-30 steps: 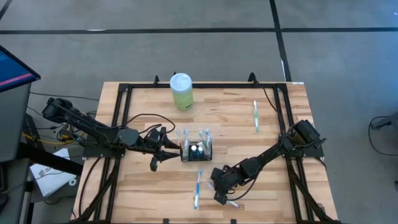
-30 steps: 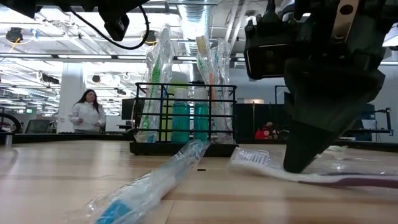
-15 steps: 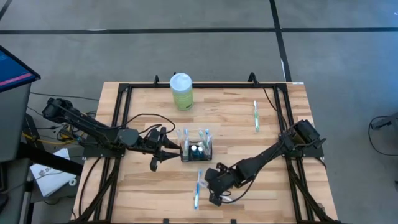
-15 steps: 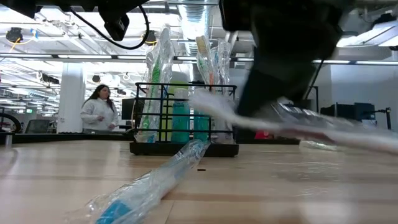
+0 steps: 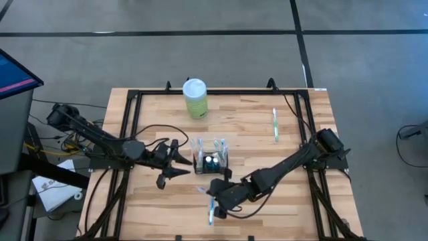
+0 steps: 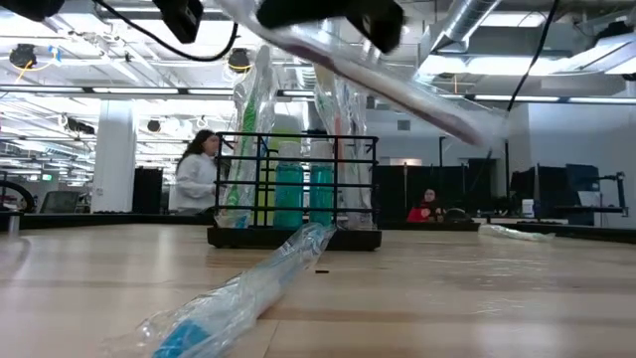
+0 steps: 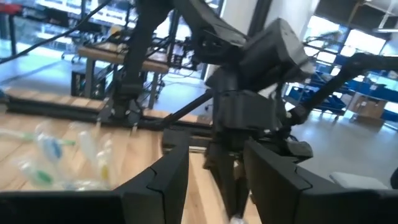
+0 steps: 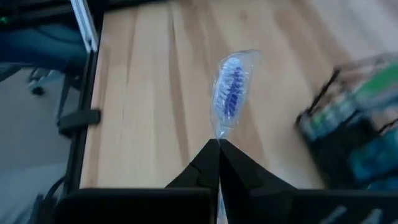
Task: Pick & Place toothbrushing station
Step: Put the purple toothbrush into the wire organizer
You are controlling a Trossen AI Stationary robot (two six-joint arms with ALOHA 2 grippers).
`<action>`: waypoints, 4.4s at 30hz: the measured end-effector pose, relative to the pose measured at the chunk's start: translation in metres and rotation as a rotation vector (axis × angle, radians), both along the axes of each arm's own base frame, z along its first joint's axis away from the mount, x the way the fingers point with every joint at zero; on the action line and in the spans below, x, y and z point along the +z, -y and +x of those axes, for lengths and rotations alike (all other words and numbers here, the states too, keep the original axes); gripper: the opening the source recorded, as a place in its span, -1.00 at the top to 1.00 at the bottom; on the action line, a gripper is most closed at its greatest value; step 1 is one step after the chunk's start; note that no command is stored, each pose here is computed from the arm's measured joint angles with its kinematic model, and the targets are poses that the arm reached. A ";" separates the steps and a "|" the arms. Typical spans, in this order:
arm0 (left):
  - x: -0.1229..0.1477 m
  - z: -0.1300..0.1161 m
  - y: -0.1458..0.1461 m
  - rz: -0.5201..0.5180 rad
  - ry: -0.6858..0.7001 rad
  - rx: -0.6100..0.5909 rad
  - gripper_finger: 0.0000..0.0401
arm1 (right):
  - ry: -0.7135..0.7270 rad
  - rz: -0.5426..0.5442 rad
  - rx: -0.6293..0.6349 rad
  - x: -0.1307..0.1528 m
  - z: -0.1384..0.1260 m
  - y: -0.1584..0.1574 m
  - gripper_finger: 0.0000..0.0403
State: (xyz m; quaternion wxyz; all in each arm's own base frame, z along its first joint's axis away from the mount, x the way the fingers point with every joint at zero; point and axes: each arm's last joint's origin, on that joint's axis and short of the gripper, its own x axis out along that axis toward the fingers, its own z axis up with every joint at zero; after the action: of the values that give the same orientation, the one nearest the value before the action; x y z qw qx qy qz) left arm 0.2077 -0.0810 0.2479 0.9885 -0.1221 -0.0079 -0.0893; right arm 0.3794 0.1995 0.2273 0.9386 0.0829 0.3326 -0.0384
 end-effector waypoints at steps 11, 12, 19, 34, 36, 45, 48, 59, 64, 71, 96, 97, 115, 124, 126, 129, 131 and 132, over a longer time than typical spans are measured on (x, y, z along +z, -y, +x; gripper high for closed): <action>0.005 -0.003 0.007 0.039 0.057 -0.033 0.27 | 0.220 -0.153 -0.076 0.066 -0.006 0.010 1.00; 0.006 -0.003 0.007 0.046 0.070 -0.032 0.27 | 0.248 -0.157 -0.075 0.072 -0.007 0.010 1.00; 0.009 -0.004 0.007 0.038 0.107 -0.029 0.27 | 0.358 -0.204 -0.067 0.087 0.001 0.019 1.00; 0.013 -0.002 0.004 0.043 0.148 0.026 0.27 | 0.429 -0.216 -0.105 0.096 0.017 0.049 1.00; 0.013 -0.001 0.004 0.056 0.158 0.031 0.27 | 0.429 -0.215 -0.108 0.096 0.018 0.052 1.00; 0.019 -0.002 0.001 0.073 0.230 0.053 0.28 | 0.432 -0.199 -0.099 0.097 0.022 0.060 1.00; 0.018 0.000 0.001 0.074 0.224 0.065 0.35 | 0.439 -0.205 -0.092 0.097 0.022 0.060 1.00; 0.012 0.005 0.001 0.107 0.200 0.101 0.93 | 0.448 -0.202 -0.089 0.098 0.022 0.059 1.00; 0.012 0.005 0.001 0.111 0.202 0.100 0.92 | 0.433 -0.209 -0.086 0.097 0.021 0.059 1.00; 0.011 0.005 0.002 0.112 0.201 0.095 0.95 | 0.413 -0.200 -0.054 0.096 0.020 0.056 1.00; 0.015 0.004 0.002 0.098 0.237 0.073 0.76 | 0.338 -0.182 -0.026 0.086 0.019 0.056 1.00; 0.015 0.004 0.002 0.098 0.238 0.070 0.76 | 0.339 -0.182 -0.027 0.086 0.019 0.056 1.00; 0.012 0.005 0.001 0.135 0.208 0.120 0.97 | 0.280 -0.211 -0.022 0.080 0.014 0.052 1.00; -0.004 0.002 -0.008 0.154 0.170 0.194 0.97 | 0.236 -0.254 -0.079 0.078 0.008 0.051 1.00; -0.008 0.002 -0.011 0.164 0.160 0.205 0.97 | 0.237 -0.257 -0.079 0.079 0.007 0.049 1.00; -0.012 0.001 -0.014 0.175 0.149 0.219 0.97 | 0.239 -0.270 -0.088 0.082 0.002 0.047 1.00; -0.015 0.001 -0.016 0.175 0.153 0.224 0.97 | 0.251 -0.272 -0.098 0.085 0.001 0.046 1.00; -0.015 0.001 -0.016 0.177 0.160 0.228 0.97 | 0.249 -0.278 -0.097 0.086 0.000 0.045 1.00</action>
State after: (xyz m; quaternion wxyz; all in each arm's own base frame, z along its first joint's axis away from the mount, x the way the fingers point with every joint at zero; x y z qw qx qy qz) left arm 0.2085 -0.0648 0.2327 0.9953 -0.0255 -0.0927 0.0137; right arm 0.3791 0.1544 0.3129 0.9720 -0.0274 0.2009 -0.1185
